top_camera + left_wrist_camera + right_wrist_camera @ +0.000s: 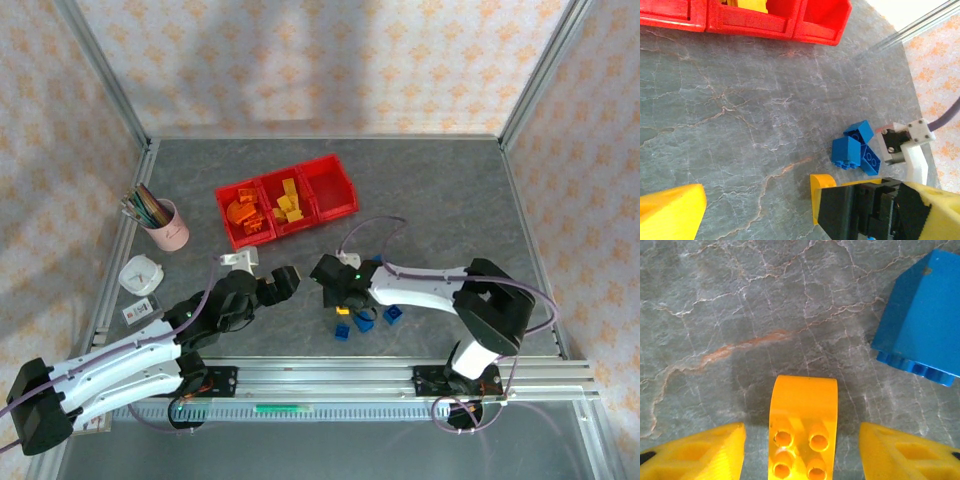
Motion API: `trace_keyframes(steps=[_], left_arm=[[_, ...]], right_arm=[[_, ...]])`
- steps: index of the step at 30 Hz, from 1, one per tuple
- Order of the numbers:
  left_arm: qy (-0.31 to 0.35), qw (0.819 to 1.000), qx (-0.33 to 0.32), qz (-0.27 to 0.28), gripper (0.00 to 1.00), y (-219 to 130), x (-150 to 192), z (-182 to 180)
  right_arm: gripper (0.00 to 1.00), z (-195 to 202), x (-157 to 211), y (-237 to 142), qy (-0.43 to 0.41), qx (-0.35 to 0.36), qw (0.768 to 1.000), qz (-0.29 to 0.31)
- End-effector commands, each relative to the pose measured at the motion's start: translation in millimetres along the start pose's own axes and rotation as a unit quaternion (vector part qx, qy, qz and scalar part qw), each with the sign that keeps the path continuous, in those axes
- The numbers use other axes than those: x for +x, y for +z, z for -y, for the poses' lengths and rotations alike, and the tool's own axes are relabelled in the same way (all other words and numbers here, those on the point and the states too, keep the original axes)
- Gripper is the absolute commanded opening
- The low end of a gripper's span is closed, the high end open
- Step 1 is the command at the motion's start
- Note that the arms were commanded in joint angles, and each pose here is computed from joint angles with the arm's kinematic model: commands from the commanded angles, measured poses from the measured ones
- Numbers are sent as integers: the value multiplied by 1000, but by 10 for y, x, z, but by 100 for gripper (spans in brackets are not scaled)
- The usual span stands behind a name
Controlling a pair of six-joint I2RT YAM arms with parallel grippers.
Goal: Sort the legos into containers by color
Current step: Pick up the lego from the bottom-center of the table, then place the lego in the container.
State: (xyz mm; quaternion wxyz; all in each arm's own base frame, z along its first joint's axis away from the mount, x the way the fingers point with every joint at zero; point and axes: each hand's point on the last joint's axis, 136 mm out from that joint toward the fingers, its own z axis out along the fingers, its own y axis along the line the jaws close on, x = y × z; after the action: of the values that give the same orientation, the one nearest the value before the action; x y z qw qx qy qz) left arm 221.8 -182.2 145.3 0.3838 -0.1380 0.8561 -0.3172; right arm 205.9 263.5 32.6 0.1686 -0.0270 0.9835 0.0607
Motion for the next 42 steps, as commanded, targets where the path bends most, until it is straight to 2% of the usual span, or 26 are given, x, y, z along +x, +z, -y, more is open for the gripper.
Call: trace_keyframes(steps=[1, 17, 22, 28, 33, 42], left_arm=[[-4, 1000, -12, 13, 99, -25, -19, -79], [0, 1000, -20, 19, 99, -42, -38, -120], [3, 1000, -22, 22, 99, -57, -62, -114], [18, 998, -39, 55, 99, -169, -260, -97], [31, 995, -50, 78, 99, -257, -426, -55], [32, 993, -62, 97, 99, -302, -761, -74]], right_arm=[[58, -40, -63, 70, -12, 11, 1000, 13], [34, -138, -130, 126, -36, 9, 999, 18], [32, -229, -277, -34, -43, -5, 998, 39], [32, -366, -673, -271, -40, -32, 996, 79], [32, -534, -1169, -373, -44, -49, 990, 121], [32, -909, -2079, -332, -54, -57, 981, 179]])
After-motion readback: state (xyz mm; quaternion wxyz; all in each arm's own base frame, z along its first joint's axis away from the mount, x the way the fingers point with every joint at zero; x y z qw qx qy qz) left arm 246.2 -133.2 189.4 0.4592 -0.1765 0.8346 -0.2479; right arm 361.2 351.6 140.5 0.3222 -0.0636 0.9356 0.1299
